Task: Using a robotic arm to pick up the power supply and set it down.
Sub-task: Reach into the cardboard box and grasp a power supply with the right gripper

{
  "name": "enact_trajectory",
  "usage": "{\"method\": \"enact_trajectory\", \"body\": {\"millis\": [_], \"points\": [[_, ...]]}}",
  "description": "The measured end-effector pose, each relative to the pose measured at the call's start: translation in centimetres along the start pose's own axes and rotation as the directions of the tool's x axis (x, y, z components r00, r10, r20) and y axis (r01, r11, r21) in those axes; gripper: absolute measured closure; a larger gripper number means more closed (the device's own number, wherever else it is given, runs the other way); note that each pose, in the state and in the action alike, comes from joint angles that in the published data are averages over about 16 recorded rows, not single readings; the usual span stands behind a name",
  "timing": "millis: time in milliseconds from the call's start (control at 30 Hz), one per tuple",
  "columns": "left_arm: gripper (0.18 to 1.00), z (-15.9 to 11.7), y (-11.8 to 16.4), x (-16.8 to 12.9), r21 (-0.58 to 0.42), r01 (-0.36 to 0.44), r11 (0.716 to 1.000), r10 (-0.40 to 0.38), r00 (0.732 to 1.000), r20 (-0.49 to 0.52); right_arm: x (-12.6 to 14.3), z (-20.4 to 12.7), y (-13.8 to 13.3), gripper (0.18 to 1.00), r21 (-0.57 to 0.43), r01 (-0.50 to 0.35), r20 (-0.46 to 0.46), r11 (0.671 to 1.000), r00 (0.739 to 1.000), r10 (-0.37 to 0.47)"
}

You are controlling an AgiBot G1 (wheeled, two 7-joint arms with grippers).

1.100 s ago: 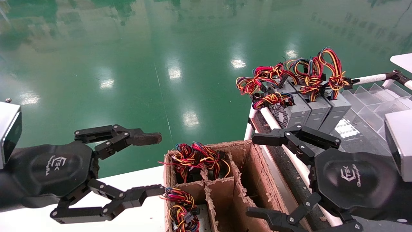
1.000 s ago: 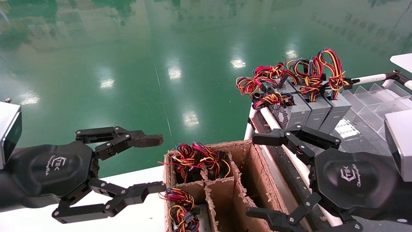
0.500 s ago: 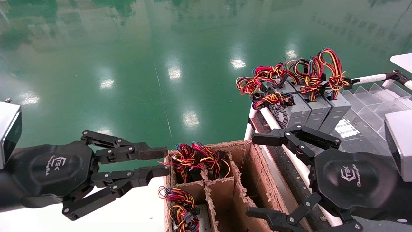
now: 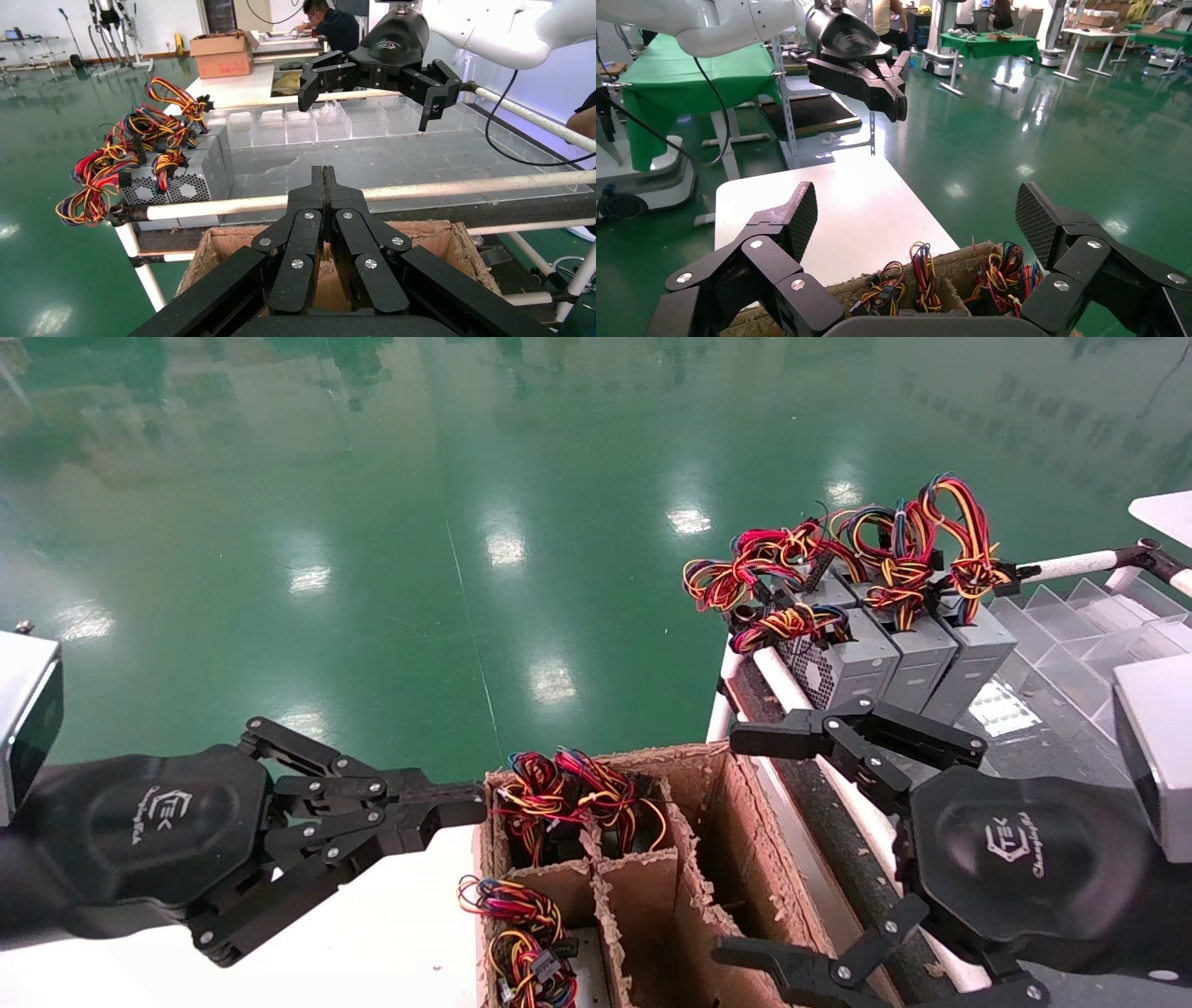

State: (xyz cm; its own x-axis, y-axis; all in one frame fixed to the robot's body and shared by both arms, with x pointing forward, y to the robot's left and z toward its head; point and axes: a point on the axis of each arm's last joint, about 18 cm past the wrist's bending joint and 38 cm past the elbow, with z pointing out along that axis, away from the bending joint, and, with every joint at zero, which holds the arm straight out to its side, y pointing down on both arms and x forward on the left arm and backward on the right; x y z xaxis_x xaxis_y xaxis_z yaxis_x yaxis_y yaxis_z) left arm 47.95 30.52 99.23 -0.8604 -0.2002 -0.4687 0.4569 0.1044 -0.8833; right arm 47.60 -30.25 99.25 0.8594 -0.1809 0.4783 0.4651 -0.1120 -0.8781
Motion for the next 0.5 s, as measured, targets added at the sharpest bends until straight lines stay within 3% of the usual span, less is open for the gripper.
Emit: {"method": "enact_trajectory", "body": {"millis": [233, 500], "points": [[0.976, 0.0, 0.0, 0.0, 0.000, 0.000, 1.000, 0.000, 1.000, 0.000, 0.2, 0.0, 0.3, 0.178, -0.011, -0.010, -0.010, 1.000, 1.000, 0.010], [0.929, 0.0, 0.0, 0.0, 0.000, 0.000, 1.000, 0.000, 1.000, 0.000, 0.6, 1.1, 2.3, 0.178, -0.082, -0.083, -0.022, 0.993, 0.996, 0.081]]}}
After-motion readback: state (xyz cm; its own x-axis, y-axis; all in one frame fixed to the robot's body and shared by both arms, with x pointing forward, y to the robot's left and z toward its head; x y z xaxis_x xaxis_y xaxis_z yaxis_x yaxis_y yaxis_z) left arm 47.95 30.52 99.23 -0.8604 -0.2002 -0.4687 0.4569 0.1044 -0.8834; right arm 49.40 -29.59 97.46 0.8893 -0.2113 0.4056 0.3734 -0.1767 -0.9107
